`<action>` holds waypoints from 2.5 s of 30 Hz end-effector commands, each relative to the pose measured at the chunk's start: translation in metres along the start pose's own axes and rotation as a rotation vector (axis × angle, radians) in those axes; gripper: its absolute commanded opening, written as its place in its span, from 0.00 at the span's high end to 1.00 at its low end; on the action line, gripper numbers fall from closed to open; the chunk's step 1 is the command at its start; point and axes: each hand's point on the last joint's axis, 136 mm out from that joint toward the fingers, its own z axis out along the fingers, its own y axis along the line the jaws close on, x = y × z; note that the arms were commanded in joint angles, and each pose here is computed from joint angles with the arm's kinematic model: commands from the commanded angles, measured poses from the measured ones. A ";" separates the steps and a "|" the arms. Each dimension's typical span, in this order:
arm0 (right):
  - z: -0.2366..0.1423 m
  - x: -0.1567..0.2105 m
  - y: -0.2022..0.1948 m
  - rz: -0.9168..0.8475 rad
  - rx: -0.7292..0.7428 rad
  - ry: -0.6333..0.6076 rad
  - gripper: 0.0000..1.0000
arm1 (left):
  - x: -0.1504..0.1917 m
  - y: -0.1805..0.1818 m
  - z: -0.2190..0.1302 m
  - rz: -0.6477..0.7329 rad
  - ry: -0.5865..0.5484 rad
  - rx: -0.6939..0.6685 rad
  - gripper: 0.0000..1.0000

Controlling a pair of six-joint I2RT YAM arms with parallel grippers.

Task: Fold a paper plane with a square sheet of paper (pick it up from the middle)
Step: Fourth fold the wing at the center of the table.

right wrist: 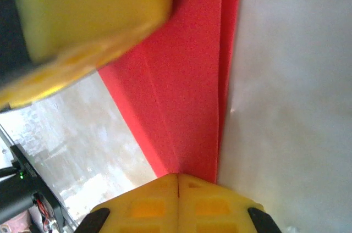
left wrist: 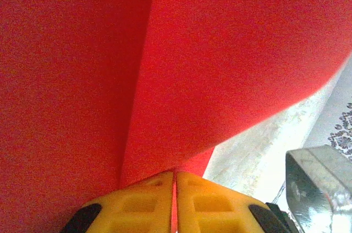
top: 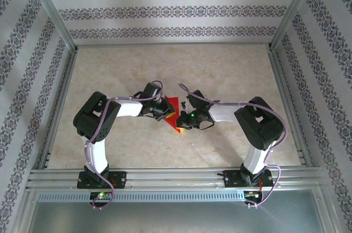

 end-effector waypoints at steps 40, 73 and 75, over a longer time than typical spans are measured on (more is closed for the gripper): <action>-0.001 0.013 -0.066 -0.038 0.329 0.067 0.96 | -0.008 0.009 -0.002 0.189 0.017 -0.118 0.84; -0.004 0.033 -0.088 -0.017 0.406 0.124 0.96 | -0.161 0.042 -0.074 0.205 -0.202 -0.305 0.84; -0.003 0.033 -0.087 -0.016 0.400 0.124 0.96 | -0.162 0.024 -0.085 0.233 -0.219 -0.276 0.84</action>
